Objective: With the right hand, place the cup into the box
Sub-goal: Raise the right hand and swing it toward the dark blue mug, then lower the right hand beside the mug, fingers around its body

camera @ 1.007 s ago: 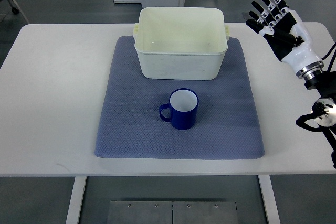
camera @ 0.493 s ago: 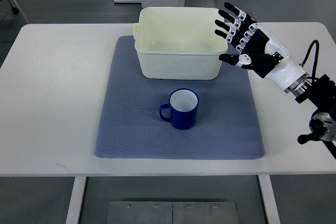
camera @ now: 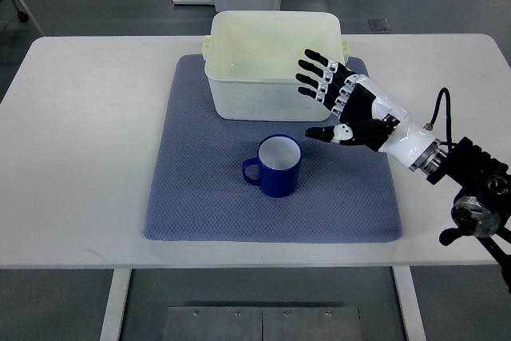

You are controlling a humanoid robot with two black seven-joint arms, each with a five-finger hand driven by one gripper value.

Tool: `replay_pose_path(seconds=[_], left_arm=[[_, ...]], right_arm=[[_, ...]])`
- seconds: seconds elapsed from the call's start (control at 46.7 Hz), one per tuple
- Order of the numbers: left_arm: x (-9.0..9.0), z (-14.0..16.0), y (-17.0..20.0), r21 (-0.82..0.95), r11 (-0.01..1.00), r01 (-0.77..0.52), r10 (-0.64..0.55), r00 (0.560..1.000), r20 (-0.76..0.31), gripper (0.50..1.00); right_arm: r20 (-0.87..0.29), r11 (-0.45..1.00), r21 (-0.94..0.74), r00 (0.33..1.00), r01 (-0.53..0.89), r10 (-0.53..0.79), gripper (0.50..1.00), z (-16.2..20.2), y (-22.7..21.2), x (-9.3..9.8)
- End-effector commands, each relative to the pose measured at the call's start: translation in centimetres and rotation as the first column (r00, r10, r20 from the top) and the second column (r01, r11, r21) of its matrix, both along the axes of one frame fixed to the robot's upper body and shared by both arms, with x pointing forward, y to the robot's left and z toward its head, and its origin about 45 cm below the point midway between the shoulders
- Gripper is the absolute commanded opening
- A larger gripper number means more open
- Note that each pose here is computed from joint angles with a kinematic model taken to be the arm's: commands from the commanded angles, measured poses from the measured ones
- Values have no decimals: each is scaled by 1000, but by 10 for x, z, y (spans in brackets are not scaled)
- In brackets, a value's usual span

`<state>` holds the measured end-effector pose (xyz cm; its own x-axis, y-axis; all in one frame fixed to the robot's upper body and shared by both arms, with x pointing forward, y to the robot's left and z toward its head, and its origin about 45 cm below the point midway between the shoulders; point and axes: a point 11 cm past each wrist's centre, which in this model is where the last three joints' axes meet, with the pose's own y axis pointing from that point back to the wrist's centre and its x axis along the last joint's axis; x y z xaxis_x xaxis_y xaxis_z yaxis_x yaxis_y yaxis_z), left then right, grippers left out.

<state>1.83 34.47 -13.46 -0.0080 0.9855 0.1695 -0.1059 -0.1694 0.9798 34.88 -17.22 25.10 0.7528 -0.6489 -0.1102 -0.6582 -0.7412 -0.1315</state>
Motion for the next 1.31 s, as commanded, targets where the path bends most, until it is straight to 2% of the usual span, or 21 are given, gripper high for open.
replay_pose_path(seconds=[0.0, 0.15, 0.493, 1.286], left_arm=[[1, 0, 0, 0, 1000, 0, 0, 1000, 1, 1000], [1, 0, 0, 0, 1000, 0, 0, 1000, 1, 1000], [1, 0, 0, 0, 1000, -2, 2, 1000, 1, 1000], [1, 0, 0, 0, 1000, 0, 0, 1000, 1, 1000]], right_arm=[[-10, 1000, -5, 1000, -8, 8, 1000, -5, 4, -2], [-42, 1000, -10, 999, -11, 10, 1000, -18, 6, -7], [-88, 999, -13, 995, 39, -40, 1000, -40, 1, -5], [-96, 984, -60, 981, 165, -171, 1000, -78, 26, -12]])
